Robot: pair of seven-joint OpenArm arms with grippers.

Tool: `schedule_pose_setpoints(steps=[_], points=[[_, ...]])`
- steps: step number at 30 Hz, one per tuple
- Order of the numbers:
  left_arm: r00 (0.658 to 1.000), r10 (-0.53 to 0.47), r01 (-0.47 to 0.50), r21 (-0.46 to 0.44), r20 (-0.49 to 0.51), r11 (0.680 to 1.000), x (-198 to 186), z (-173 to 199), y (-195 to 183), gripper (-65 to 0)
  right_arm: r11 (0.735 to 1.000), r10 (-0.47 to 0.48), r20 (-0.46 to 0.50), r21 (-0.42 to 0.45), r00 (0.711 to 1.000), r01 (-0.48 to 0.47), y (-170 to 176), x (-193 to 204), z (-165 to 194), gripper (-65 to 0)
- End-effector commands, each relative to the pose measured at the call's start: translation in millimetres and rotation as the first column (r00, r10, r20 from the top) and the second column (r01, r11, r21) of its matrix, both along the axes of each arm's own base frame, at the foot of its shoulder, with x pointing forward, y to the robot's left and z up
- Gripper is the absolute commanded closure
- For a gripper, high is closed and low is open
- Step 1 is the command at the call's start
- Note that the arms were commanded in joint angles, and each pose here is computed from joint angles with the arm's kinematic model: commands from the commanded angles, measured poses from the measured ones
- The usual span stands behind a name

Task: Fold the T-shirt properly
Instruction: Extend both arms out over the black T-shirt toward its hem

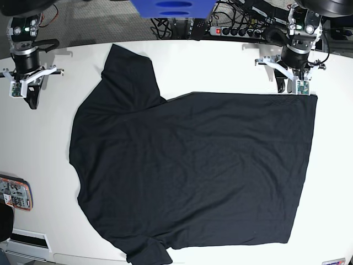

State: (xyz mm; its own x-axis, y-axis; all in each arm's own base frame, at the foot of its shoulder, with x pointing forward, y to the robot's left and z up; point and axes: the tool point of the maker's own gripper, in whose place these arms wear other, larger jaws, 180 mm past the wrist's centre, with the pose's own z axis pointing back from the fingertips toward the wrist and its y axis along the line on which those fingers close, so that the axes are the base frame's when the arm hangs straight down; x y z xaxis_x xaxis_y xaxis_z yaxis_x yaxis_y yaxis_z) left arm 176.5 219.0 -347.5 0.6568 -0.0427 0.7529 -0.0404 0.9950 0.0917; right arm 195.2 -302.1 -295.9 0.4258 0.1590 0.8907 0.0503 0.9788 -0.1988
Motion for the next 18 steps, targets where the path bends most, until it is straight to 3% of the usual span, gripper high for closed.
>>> schedule_pose_setpoints(steps=[1,18], points=[[0.999,-0.010,0.009,0.009,0.036,1.000,4.8,10.0,0.0,-14.5,1.000,0.016,0.045,-0.013,0.999,-0.015,0.3,5.1,12.9,0.0],[0.999,-0.010,0.009,0.011,0.046,1.000,8.2,12.0,0.6,-14.5,1.000,0.014,0.111,-0.009,0.994,-0.014,1.1,22.7,26.0,0.0]])
